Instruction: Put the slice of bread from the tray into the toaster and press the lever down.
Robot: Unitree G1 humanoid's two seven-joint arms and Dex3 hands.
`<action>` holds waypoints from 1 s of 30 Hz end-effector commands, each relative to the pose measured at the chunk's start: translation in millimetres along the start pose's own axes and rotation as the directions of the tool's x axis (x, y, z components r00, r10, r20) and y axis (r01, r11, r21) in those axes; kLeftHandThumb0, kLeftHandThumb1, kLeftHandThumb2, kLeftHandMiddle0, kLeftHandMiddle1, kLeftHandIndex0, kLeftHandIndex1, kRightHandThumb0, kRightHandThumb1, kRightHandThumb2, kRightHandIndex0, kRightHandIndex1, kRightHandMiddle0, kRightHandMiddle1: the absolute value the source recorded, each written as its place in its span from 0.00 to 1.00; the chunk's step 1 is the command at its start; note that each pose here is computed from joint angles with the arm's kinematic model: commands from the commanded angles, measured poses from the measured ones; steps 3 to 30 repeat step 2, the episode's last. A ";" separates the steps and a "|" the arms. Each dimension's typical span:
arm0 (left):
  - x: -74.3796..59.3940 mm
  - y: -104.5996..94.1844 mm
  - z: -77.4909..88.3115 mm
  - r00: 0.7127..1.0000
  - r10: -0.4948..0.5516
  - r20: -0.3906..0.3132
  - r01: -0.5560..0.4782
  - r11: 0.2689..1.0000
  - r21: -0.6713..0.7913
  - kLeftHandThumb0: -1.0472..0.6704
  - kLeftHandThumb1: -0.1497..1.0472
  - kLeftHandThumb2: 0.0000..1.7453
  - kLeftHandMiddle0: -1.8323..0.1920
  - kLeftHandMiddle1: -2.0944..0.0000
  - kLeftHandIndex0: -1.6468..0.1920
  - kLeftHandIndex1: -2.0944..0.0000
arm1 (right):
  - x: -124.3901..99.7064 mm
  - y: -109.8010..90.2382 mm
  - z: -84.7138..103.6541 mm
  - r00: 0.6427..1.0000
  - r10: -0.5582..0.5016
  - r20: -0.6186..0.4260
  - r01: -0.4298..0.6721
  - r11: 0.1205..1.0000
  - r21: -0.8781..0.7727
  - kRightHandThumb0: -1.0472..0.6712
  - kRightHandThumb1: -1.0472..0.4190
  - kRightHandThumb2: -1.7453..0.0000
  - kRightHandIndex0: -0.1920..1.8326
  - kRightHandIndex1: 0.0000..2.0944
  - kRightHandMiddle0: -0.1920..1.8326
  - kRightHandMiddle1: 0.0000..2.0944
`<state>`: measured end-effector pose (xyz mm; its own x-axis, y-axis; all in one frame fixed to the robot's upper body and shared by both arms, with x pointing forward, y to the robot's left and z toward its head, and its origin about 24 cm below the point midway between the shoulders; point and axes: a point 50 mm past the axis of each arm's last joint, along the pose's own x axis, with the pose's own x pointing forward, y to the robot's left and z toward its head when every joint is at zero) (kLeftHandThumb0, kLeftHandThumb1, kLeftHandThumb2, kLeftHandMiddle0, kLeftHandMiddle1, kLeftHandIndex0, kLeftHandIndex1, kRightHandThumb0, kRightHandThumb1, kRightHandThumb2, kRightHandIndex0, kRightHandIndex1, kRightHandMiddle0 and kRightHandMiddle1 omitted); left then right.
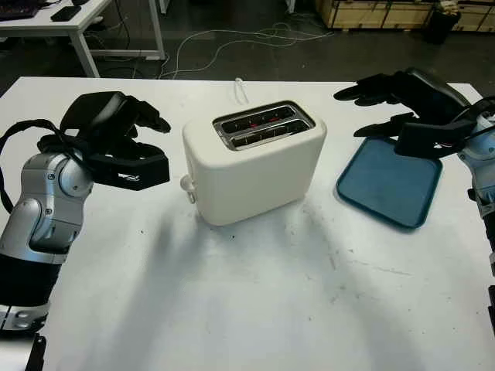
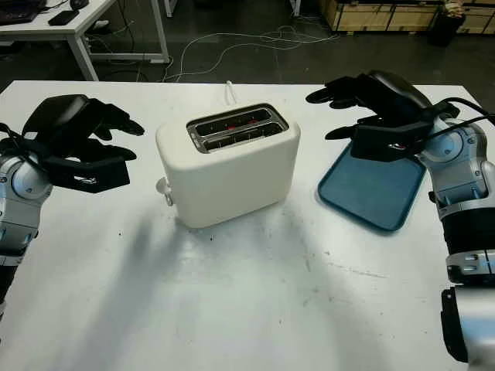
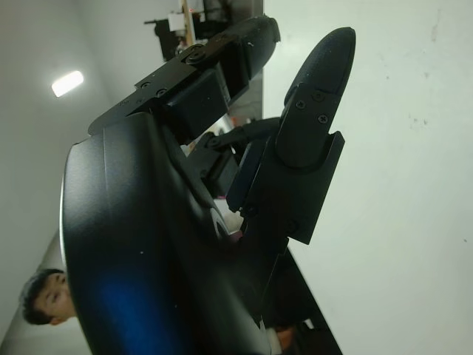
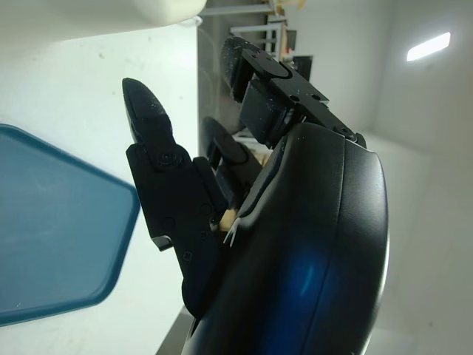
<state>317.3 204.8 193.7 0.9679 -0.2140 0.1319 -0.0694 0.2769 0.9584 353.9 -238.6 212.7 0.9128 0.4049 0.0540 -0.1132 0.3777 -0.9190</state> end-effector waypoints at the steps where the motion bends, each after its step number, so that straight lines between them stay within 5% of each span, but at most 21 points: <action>1: 0.0 4.4 2.6 1.000 0.021 0.006 -0.021 1.000 0.004 0.25 0.79 0.00 0.53 0.56 0.32 1.00 | -2.7 -8.3 1.6 1.000 -0.027 0.005 0.027 1.000 -0.001 0.42 0.18 1.00 0.46 0.00 0.43 0.00; 30: -1.2 4.5 3.2 1.000 0.020 0.007 -0.020 1.000 0.004 0.25 0.79 0.00 0.53 0.57 0.32 1.00 | -3.9 -8.4 1.9 1.000 -0.028 0.009 0.028 1.000 -0.004 0.41 0.18 1.00 0.46 0.00 0.43 0.00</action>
